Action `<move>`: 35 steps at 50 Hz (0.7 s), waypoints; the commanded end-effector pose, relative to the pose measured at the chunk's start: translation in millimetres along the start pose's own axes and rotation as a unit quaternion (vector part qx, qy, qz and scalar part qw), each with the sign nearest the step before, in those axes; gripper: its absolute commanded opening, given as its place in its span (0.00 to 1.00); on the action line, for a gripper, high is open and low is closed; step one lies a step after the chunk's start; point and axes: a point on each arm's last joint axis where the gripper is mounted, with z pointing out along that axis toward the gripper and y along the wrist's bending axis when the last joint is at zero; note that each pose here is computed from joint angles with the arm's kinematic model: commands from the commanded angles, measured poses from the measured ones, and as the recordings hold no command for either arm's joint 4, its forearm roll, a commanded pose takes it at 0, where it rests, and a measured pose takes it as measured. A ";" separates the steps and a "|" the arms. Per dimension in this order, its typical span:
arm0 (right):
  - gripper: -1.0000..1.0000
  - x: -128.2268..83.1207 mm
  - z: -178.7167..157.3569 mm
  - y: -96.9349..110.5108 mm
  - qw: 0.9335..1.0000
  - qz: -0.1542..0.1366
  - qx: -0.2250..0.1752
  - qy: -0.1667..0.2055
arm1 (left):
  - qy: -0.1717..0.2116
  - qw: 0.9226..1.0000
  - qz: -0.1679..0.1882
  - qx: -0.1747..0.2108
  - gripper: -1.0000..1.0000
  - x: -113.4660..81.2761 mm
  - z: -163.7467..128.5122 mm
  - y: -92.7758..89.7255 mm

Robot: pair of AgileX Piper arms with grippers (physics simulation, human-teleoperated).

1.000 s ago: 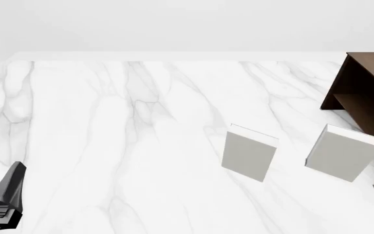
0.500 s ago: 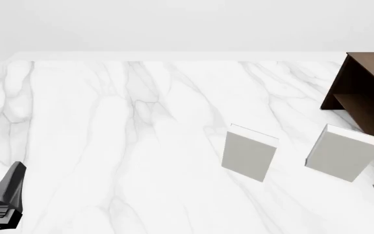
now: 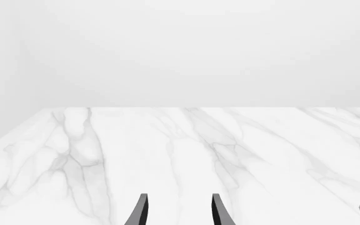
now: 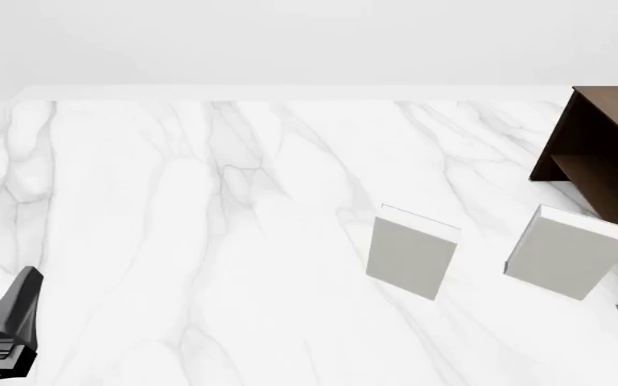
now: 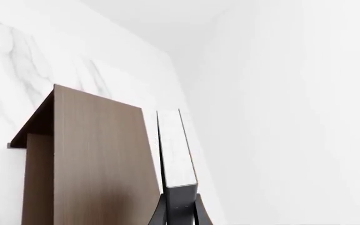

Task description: Pick up the book on the left and place it on top of the shelf.

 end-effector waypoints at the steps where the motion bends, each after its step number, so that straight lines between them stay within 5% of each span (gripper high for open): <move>1: 0.00 0.8 4.3 -0.8 1.000 0.008 0.007 -0.004 | 0.000 1.000 0.000 0.000 1.00 0.0 0.0 0.0; 35: 0.00 19.2 18.9 12.1 1.000 0.007 -0.003 0.015 | 0.000 1.000 0.000 0.000 1.00 0.0 0.0 0.0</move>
